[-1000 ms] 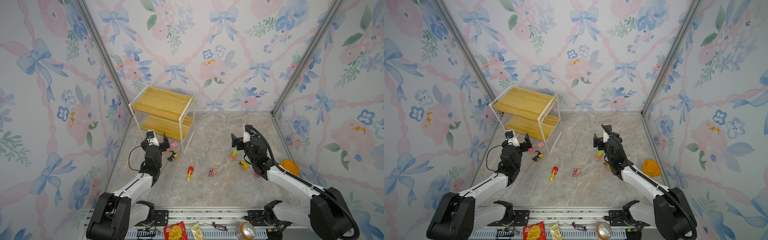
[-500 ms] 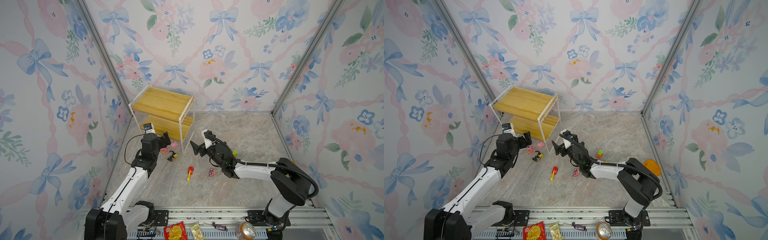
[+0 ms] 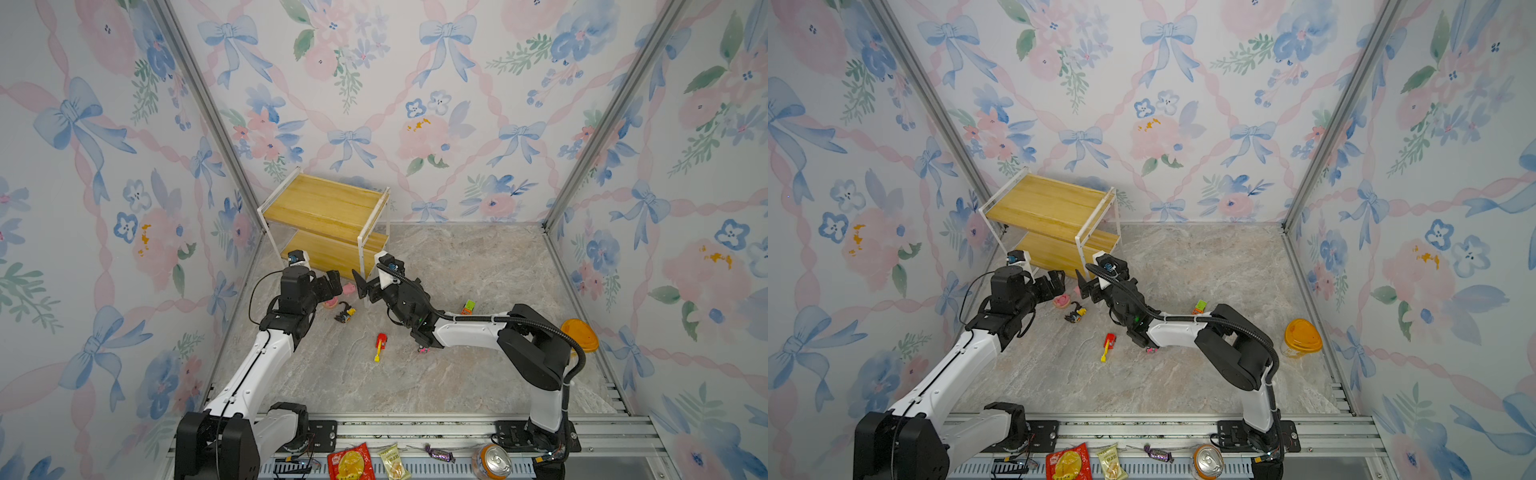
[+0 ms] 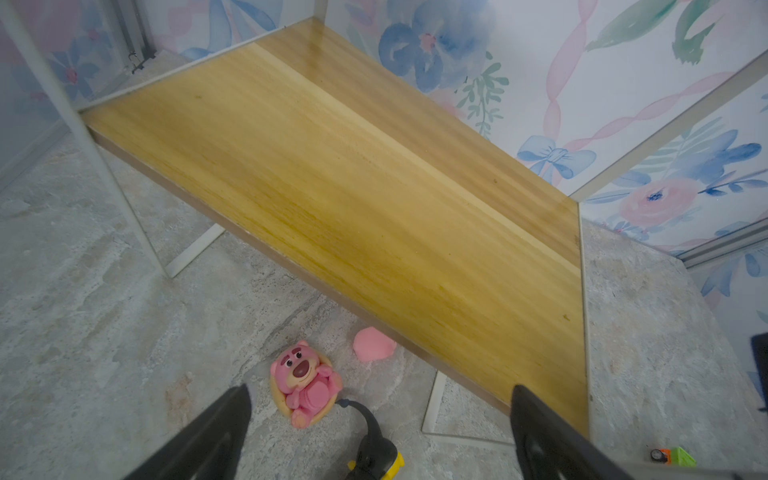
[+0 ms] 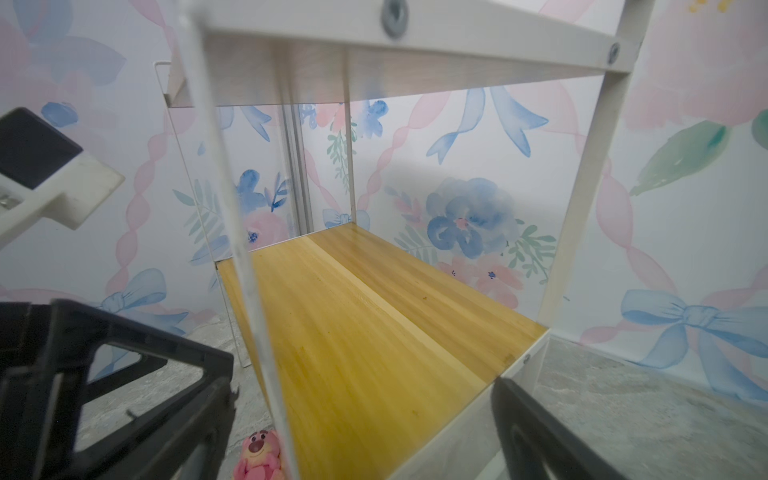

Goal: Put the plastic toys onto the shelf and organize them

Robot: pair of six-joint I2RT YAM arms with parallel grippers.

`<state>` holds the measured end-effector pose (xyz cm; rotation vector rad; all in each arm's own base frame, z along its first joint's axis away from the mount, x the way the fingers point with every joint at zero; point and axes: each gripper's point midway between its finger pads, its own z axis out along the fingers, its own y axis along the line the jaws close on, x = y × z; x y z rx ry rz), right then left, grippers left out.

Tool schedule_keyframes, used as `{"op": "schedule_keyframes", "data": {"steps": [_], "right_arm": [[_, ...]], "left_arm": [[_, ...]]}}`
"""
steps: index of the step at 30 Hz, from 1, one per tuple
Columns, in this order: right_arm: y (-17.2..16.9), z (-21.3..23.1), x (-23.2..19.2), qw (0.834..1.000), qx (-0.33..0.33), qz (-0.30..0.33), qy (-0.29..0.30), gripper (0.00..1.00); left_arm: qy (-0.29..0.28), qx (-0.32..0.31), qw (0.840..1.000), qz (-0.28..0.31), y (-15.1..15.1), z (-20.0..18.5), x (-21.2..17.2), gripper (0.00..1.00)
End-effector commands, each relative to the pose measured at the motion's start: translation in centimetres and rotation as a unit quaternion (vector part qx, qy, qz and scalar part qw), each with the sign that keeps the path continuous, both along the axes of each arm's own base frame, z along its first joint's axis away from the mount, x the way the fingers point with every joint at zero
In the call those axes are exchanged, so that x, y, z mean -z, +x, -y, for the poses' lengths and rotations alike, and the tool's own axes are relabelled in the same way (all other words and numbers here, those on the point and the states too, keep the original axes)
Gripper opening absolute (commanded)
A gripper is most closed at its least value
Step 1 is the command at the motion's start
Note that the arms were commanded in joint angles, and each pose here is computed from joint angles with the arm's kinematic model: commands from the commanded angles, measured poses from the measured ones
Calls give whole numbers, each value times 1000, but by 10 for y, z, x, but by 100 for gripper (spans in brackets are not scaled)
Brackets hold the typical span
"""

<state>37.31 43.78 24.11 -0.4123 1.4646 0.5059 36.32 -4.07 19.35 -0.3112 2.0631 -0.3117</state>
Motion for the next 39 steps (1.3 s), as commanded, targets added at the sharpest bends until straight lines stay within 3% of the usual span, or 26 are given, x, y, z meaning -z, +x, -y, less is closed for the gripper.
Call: {"op": "schedule_keyframes", "data": {"steps": [1, 8, 18, 32, 39], "right_arm": [[17, 7, -4, 997, 70, 13, -7, 99], [52, 48, -4, 987, 156, 14, -14, 98], [102, 112, -7, 978, 207, 10, -24, 98], [162, 209, -12, 969, 245, -15, -19, 100], [153, 223, -37, 978, 209, -25, 4, 100]], "left_arm": [[-9, -2, 1000, -3, 2, -1, -4, 98], [-3, -8, 1000, -12, 3, -4, 4, 98], [-13, 4, 999, -43, 11, 4, 22, 98], [33, 26, 998, -47, 5, 33, 30, 98], [74, 45, 994, -61, -3, 51, 43, 98]]}}
